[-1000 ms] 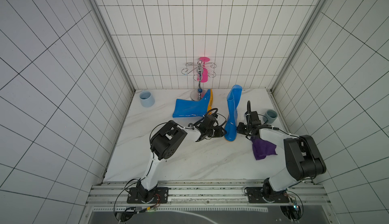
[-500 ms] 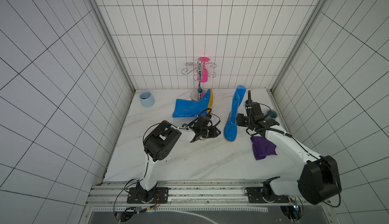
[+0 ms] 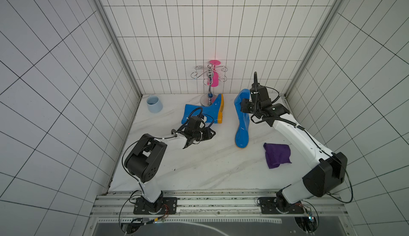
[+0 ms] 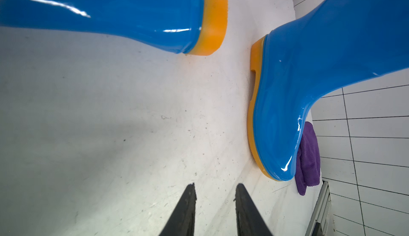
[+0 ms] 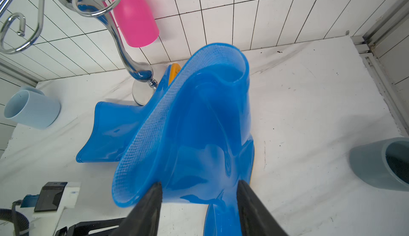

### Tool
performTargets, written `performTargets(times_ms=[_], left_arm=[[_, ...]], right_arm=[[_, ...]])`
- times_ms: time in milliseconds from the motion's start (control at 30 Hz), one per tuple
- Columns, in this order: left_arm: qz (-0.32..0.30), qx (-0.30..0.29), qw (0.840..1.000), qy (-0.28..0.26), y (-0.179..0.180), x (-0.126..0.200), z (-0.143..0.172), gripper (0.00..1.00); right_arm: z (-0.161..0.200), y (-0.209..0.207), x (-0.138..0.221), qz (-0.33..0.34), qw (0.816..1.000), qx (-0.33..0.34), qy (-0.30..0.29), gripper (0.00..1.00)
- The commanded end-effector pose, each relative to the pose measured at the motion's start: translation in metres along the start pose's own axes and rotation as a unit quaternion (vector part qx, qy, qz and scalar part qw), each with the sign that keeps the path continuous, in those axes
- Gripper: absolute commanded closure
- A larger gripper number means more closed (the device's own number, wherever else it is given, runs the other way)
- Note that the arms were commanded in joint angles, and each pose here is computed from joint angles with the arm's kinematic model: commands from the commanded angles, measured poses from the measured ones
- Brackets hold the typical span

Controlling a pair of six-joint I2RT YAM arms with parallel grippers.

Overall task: Wipe the rubber boots with a cloth
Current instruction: Move the rubber boot to the center of the board.

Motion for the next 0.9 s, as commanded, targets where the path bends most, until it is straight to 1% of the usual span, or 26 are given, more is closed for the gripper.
performTargets(times_ms=[0,333,667,800,867], left_arm=[[0.002,-0.004,1.0,0.002,0.005,0.008,0.001,0.68],[0.0,0.002,1.0,0.003,0.012,0.008,0.0,0.68],[-0.003,0.002,1.0,0.004,0.017,0.007,-0.001,0.68],[-0.003,0.004,1.0,0.005,0.02,0.009,-0.002,0.68],[-0.002,0.005,1.0,0.005,0.022,0.009,-0.002,0.68]], right_arm=[[-0.036,0.006,0.025,0.001,0.999,-0.014,-0.041,0.44],[-0.04,0.005,0.047,-0.011,0.998,-0.027,-0.059,0.44],[-0.042,0.011,0.041,-0.02,0.998,-0.027,-0.044,0.44],[-0.043,0.015,0.034,-0.001,0.999,-0.021,-0.027,0.44],[-0.044,0.019,0.027,0.024,1.0,-0.007,-0.007,0.45]])
Point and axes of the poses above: each gripper's point midway between its finger pads, its own x axis back along the fingers, its own y axis along the line the jaws close on, z = x × y, the point moved 10 cm from there along x, back along the fingers, and after that the axes turned 8 degrees about x, right-handed, at the moved point
